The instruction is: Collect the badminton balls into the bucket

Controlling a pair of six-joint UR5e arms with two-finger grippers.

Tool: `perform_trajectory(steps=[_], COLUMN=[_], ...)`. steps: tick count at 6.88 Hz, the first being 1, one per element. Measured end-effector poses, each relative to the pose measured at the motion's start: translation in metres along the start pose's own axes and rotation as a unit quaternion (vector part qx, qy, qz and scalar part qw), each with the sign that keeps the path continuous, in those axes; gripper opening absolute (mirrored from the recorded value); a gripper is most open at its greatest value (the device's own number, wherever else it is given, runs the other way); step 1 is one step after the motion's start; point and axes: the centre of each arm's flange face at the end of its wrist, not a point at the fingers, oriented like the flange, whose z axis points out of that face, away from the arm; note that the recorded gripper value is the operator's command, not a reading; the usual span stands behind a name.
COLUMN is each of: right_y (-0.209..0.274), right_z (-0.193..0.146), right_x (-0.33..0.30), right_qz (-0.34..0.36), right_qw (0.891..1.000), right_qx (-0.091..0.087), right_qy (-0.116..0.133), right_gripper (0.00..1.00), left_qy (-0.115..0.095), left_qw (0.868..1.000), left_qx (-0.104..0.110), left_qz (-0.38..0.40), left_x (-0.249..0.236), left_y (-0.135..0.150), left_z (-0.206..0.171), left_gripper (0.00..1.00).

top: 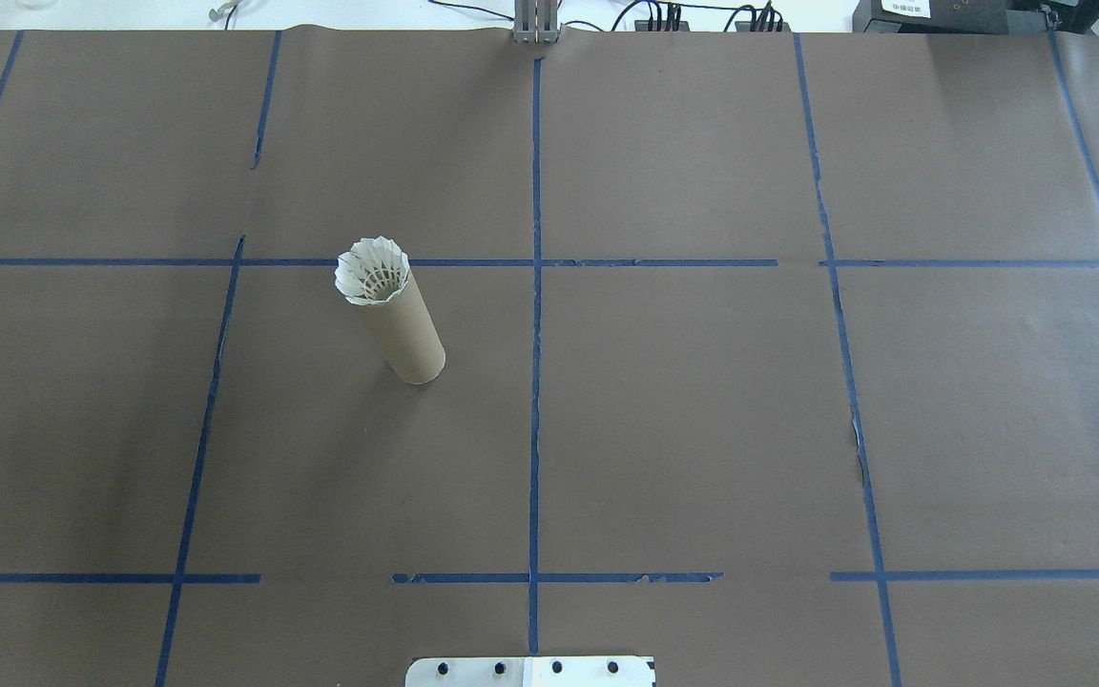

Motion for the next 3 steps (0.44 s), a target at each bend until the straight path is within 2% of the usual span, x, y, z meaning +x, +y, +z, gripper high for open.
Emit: perform_trajectory(steps=[3], right_y=[0.0], right_z=[0.0], right_x=[0.0], right_qz=[0.0], right_qw=[1.0], right_qx=[0.0], right_qy=[0.0], right_gripper=[1.0], left_qy=[0.0], left_qw=[1.0], left_qx=[0.0], left_qz=[0.0], left_x=[0.0008], left_y=[-0.001], left_z=[-0.0008], left_gripper=[1.0])
